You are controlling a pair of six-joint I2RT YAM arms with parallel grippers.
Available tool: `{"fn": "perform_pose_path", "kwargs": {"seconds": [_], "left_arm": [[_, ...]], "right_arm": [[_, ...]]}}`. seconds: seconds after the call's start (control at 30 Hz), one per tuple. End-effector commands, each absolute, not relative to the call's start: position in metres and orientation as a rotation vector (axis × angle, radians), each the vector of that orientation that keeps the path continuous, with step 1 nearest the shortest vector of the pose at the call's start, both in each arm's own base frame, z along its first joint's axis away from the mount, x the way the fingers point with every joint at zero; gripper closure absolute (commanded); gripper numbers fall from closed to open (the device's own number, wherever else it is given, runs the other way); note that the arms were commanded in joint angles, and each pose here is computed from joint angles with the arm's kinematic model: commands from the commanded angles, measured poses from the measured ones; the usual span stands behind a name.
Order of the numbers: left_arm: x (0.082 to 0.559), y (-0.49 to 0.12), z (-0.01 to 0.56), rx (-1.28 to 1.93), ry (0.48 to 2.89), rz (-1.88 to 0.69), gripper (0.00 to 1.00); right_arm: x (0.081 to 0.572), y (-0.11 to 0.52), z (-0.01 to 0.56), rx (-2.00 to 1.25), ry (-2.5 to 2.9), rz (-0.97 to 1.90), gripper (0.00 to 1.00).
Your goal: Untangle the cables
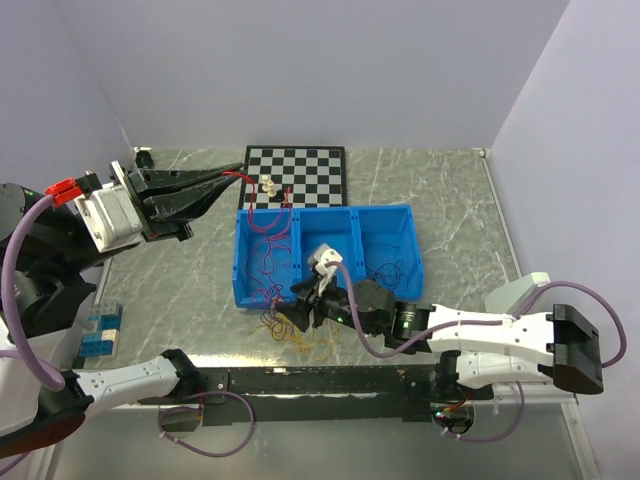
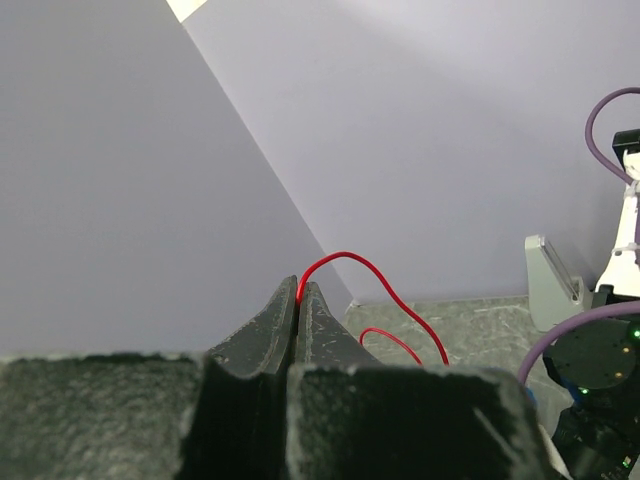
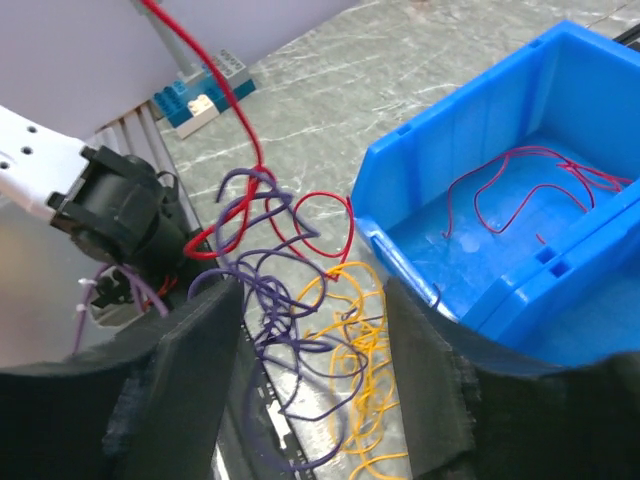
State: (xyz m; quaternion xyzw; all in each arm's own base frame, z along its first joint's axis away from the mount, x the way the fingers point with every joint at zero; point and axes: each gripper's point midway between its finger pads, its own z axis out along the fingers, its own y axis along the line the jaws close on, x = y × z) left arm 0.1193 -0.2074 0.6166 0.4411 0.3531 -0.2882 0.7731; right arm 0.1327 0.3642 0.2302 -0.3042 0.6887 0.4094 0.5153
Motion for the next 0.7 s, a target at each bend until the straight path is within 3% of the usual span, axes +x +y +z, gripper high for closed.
{"fn": "perform_pose_path", "kwargs": {"seconds": [0.0, 0.17, 0.27, 0.67], "left_arm": [[0.106, -0.201, 0.631, 0.936, 0.717, -0.658, 0.99], [0.106, -0.2, 0.634, 0.931, 0.713, -0.655, 0.99], [0.106, -0.196, 0.638, 0.921, 0.699, -0.634, 0.99], [0.104, -0.169, 0.69, 0.827, 0.482, -0.397, 0.99]], "right_arm": [[0.137, 0.381, 0.261, -0.701, 1.576, 1.064, 0.44], [0.134, 0.39, 0.241, -0.714, 1.636, 1.092, 0.82], [0.13, 0.387, 0.222, -0.712, 1.694, 1.098, 0.98], [0.109, 0.305, 0.072, -0.616, 2.126, 0.908, 1.0]]}}
